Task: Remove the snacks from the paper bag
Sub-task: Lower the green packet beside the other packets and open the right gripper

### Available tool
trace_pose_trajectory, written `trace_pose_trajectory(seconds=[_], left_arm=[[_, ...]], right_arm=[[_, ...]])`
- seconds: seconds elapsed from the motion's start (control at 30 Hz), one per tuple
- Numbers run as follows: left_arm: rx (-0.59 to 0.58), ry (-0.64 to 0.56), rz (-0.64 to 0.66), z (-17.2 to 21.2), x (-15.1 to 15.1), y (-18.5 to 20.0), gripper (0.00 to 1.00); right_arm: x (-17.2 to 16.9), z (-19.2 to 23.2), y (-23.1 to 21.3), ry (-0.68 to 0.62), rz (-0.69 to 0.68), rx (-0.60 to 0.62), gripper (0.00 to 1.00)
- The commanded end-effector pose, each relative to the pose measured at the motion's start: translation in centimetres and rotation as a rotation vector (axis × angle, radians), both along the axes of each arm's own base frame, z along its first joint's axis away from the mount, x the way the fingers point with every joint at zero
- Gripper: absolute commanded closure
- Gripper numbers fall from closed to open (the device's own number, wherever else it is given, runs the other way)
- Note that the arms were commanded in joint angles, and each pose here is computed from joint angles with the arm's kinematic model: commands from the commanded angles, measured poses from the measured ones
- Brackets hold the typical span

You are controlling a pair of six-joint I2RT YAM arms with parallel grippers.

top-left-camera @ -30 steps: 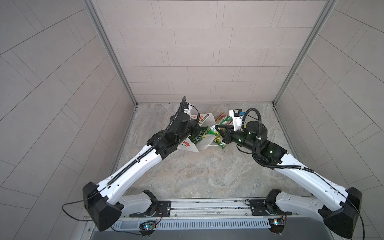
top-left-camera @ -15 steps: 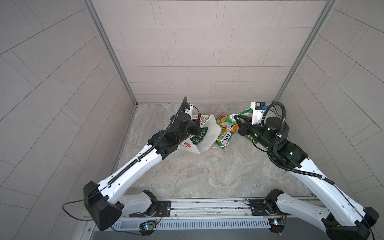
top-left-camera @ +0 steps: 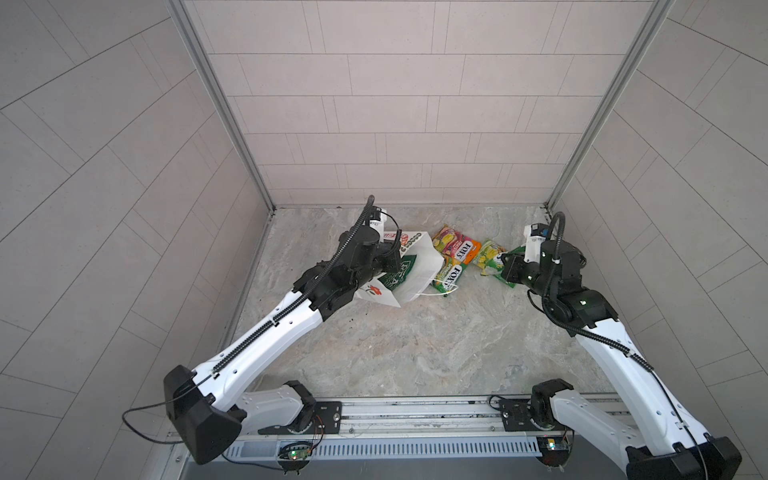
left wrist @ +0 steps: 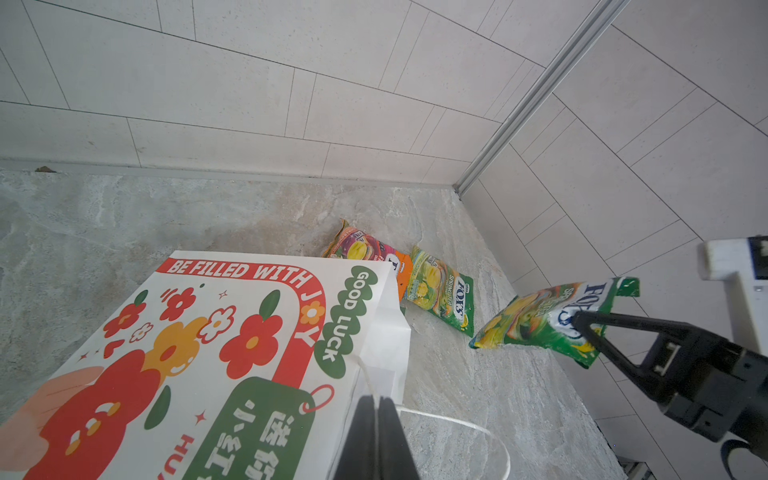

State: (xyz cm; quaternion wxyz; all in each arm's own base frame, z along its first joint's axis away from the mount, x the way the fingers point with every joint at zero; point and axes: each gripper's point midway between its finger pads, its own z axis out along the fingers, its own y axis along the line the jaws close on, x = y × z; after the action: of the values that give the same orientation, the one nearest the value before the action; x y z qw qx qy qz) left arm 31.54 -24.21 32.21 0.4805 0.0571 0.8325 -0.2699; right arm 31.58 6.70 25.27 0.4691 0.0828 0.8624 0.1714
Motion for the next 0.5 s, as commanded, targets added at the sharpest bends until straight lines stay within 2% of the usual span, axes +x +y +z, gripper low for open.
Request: trace_pose_trajectory(seconds=[0.0,0.27,0.47], left_arm=[[0.000,-0.025,-0.013,0.5,-0.6,0.2,1.00],[-0.009,-0.026,-0.019,0.5,-0.7,0.2,1.00],[-0.006,-0.031,-0.015,0.6,-0.7,0.3,1.00]], right_arm=[[0.0,-1.3,0.9,0.019,0.074,0.007,1.00],[1.5,-5.1,4.5,0.072,0.240,0.127,1.00],[2.6,-7.3,5.0,0.086,0.262,0.147,1.00]])
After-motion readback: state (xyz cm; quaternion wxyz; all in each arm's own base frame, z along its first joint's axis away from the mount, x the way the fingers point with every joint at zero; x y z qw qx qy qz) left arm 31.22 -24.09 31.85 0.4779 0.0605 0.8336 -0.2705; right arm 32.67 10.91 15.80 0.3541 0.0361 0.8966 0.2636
